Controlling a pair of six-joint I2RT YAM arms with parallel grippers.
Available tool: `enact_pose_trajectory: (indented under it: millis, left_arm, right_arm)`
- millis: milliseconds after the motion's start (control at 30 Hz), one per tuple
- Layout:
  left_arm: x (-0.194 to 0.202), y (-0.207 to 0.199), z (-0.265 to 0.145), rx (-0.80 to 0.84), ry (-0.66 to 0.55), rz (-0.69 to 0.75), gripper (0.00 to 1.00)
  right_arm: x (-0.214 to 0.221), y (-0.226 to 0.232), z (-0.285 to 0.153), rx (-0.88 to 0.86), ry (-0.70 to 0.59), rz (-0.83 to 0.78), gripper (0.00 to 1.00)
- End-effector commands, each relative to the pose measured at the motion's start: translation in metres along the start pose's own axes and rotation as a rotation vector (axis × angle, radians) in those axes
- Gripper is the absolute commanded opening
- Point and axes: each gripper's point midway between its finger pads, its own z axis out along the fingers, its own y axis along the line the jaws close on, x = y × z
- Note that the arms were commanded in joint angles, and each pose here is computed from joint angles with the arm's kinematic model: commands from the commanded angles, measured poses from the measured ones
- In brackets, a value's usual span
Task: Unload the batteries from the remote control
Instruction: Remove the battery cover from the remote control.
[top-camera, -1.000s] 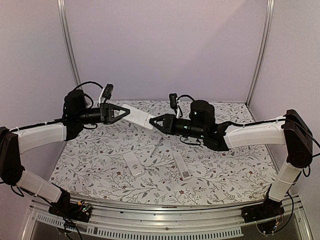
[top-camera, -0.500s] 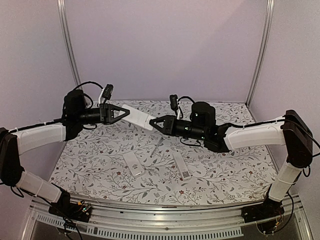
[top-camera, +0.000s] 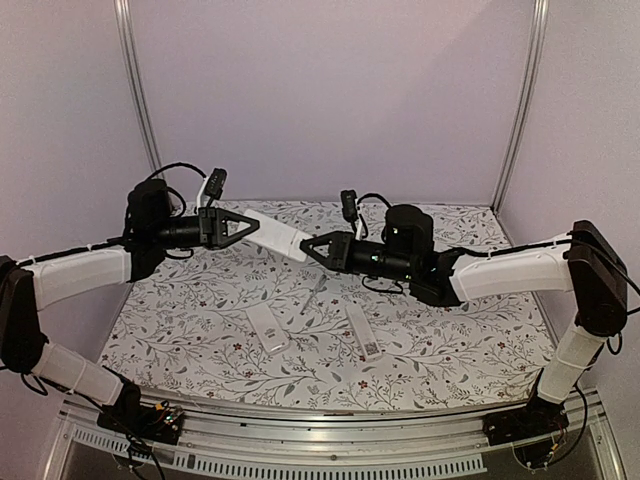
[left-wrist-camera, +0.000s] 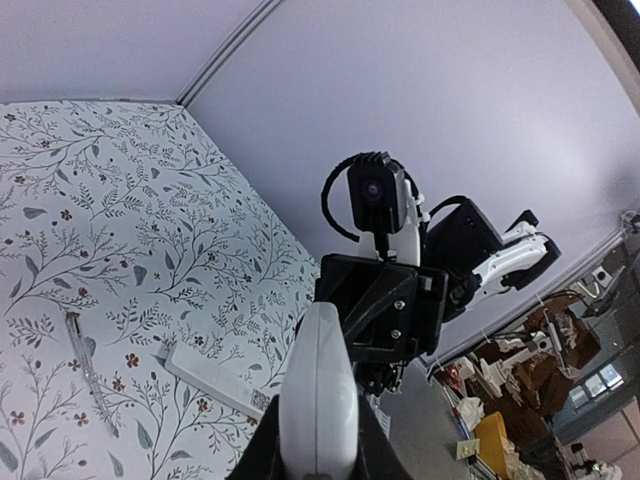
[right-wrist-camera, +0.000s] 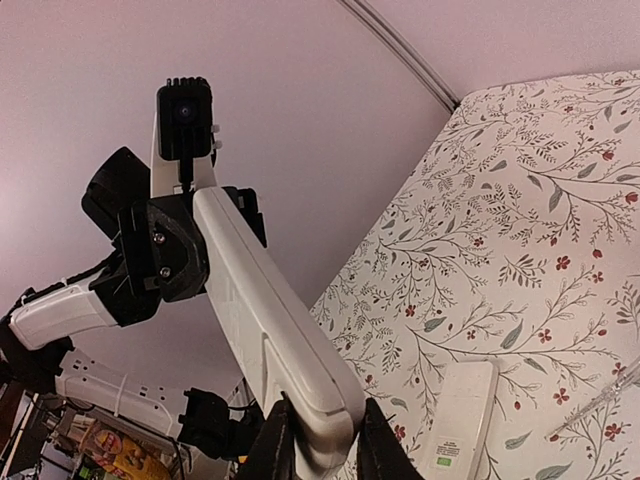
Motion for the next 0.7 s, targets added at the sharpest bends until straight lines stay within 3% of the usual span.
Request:
enact_pose_trajectory:
  millis: [0, 200, 667]
  left_arm:
    - [-0.006, -0.013, -0.004, 0.021, -0.022, 0.059, 0.0]
    - [-0.004, -0.014, -0.004, 0.03, -0.015, 0.058, 0.0]
    - [-0.001, -0.01, -0.001, 0.033, -0.003, 0.045, 0.0]
  right_arm:
    - [0.003, -0.021, -0.006, 0.075, 0.009, 0.019, 0.16]
    - [0.003, -0.009, -0.001, 0.018, 0.033, 0.005, 0.31]
    - [0.001, 0.005, 0.007, -0.053, 0.051, -0.015, 0.47]
